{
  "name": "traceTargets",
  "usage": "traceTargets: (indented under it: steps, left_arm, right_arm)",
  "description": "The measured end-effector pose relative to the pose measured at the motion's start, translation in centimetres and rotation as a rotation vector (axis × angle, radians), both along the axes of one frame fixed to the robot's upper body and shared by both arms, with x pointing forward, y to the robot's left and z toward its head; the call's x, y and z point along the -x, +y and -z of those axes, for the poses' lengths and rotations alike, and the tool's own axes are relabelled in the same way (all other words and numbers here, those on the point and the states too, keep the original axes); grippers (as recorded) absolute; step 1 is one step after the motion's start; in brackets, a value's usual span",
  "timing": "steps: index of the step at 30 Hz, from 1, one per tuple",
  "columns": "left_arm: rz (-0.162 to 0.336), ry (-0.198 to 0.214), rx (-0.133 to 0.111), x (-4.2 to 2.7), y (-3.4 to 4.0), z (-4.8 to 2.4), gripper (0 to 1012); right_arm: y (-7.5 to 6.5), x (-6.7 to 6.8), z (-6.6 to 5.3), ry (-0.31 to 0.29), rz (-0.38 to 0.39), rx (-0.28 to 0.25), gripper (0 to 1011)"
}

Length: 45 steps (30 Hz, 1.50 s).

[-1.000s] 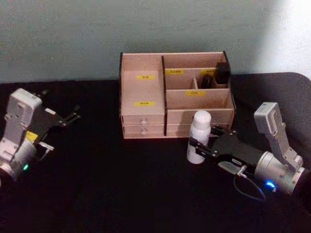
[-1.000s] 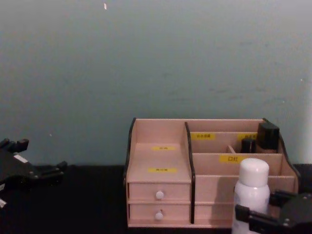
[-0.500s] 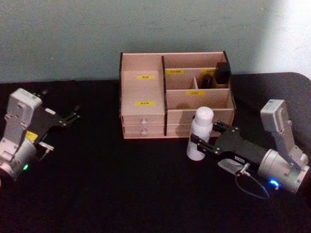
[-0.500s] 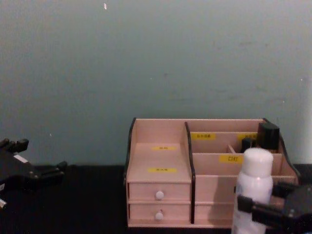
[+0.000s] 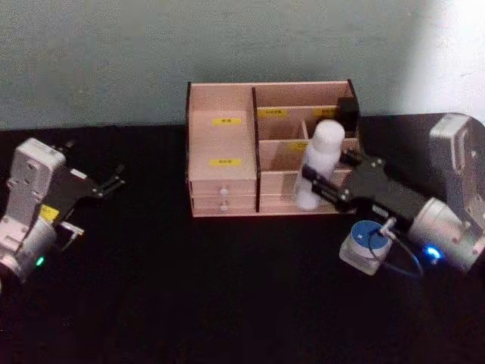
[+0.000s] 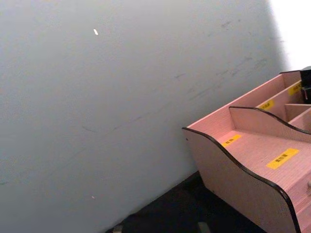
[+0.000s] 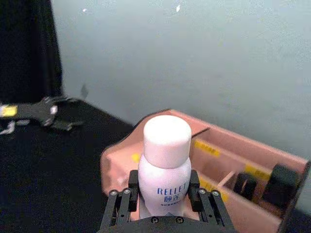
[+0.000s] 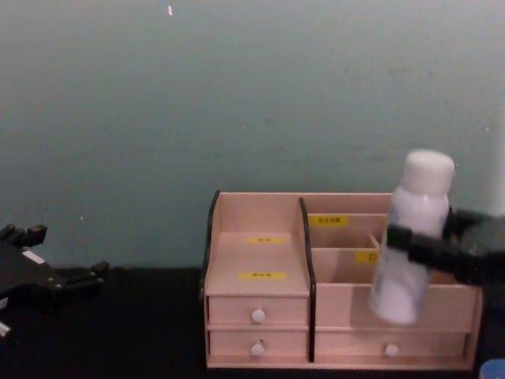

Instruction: Pick up the facial cleanser and watermelon frost from the table and place them into the tiered storage box.

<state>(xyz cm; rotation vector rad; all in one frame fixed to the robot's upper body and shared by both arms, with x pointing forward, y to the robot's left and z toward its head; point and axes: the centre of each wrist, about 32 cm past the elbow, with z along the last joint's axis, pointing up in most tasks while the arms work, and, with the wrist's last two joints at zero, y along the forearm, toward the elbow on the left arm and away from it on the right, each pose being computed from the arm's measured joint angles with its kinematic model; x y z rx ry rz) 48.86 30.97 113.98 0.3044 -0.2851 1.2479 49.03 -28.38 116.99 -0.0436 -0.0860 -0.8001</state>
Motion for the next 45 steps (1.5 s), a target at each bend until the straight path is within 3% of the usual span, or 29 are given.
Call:
traceTargets:
  steps: [7, 22, 35, 45]
  left_arm:
    - [0.0, 0.0, 0.0, 0.0, 0.0, 0.0, 1001]
    - [0.0, 0.0, 0.0, 0.0, 0.0, 0.0, 1001]
    - [0.0, 0.0, 0.0, 0.0, 0.0, 0.0, 1001]
    - [0.0, 0.0, 0.0, 0.0, 0.0, 0.0, 1001]
  right_arm:
    - [1.3, -2.0, -1.5, -0.043, 0.075, 0.006, 592]
    - [3.0, -6.2, -2.4, -0.083, 0.129, 0.026, 592]
    - [3.7, -9.2, -2.3, -0.067, 0.151, -0.008, 592]
    - [4.2, -10.6, -2.0, -0.049, 0.155, -0.003, 592]
